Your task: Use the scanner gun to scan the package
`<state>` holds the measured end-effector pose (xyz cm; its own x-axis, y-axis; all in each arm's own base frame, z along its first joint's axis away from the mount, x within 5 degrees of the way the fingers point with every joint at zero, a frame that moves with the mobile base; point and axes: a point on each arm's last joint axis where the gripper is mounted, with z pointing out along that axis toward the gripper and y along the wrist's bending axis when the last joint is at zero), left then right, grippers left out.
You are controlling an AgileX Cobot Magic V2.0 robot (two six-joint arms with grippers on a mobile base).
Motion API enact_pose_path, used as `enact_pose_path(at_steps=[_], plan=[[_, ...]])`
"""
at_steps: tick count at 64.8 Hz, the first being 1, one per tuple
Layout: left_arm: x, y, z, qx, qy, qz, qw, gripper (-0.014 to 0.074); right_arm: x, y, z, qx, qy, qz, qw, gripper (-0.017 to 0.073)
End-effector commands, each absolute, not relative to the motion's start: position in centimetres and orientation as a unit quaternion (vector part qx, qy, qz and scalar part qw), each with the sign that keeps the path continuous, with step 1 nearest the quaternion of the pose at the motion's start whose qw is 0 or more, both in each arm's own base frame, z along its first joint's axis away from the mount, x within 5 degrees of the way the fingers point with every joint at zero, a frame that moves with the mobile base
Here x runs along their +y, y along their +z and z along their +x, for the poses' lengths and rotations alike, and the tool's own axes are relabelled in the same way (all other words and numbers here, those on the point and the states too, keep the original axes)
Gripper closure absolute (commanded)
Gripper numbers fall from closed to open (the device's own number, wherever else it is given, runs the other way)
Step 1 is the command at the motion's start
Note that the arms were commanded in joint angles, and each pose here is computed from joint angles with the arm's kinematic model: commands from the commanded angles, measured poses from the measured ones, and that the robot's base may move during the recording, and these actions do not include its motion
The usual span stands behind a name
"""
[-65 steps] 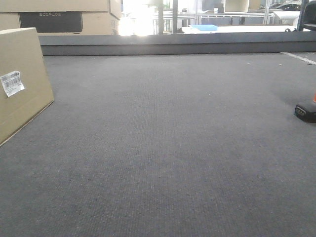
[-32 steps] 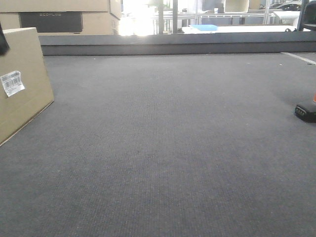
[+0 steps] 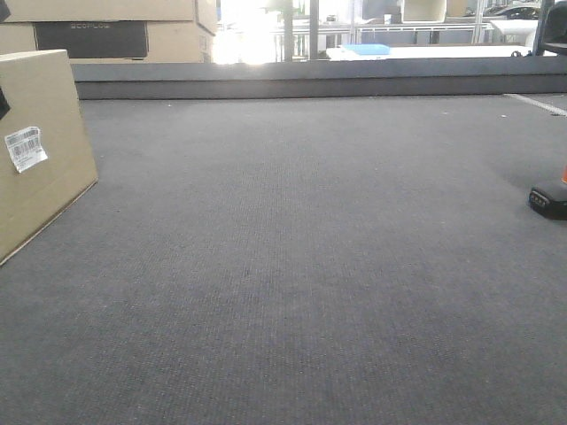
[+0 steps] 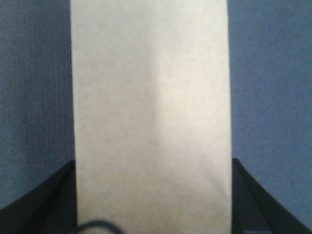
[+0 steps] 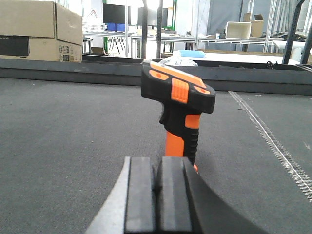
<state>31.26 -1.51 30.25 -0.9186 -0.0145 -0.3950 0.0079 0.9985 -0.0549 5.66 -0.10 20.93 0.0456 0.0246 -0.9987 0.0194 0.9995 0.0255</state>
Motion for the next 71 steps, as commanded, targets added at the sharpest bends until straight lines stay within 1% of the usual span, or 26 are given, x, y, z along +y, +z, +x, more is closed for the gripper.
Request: enact_pose_path(at_steps=[1, 9, 14, 23, 35, 42, 51, 54, 59, 65, 71], plan=[[-1.7, 30.9, 31.6, 0.975, -0.034, -0.020, 0.218, 0.0704, -0.1, 21.1, 5.6, 0.685, 0.000, 0.016, 0.728, 0.0727], [-2.0, 33.4, 31.5, 0.968, -0.047, -0.042, 0.243, 0.0704, -0.1, 21.1, 5.6, 0.685, 0.000, 0.016, 0.728, 0.0727], [-2.8, 35.0, 31.1, 0.965, -0.062, -0.054, 0.248, 0.0704, -0.1, 21.1, 5.6, 0.685, 0.000, 0.016, 0.728, 0.0727], [-5.7, 36.5, 30.3, 0.959, -0.092, -0.052, 0.262, 0.0704, -0.1, 21.1, 5.6, 0.685, 0.000, 0.016, 0.728, 0.0727], [-10.9, 37.0, 29.7, 0.943, -0.147, -0.033, 0.296, 0.0704, -0.1, 21.1, 5.6, 0.685, 0.000, 0.016, 0.728, 0.0727], [-12.5, 37.1, 29.5, 0.937, -0.164, -0.017, 0.309, 0.0704, -0.1, 21.1, 5.6, 0.684, 0.000, 0.017, 0.729, 0.0727], [-13.0, 37.2, 29.3, 0.936, -0.166, -0.010, 0.310, 0.0704, -0.2, 21.9, 5.5, 0.652, 0.002, 0.026, 0.758, 0.0727], [-13.0, 37.2, 29.3, 0.936, -0.166, -0.010, 0.310, 0.0704, -0.3, 22.3, 5.5, 0.633, 0.014, 0.041, 0.773, 0.0727], [-12.9, 37.2, 29.3, 0.936, -0.162, -0.009, 0.311, 0.0704, -0.4, 22.9, 5.4, 0.628, 0.036, 0.062, 0.775, 0.0727], [-12.9, 37.2, 29.3, 0.936, -0.162, -0.009, 0.311, 0.0704, -0.2, 25.8, 4.6, 0.611, 0.041, 0.054, 0.789, 0.0727], [-12.9, 37.2, 29.4, 0.936, -0.163, -0.009, 0.313, 0.0704, -0.1, 28.9, 4.3, 0.603, 0.031, 0.040, 0.796, 0.0727]])
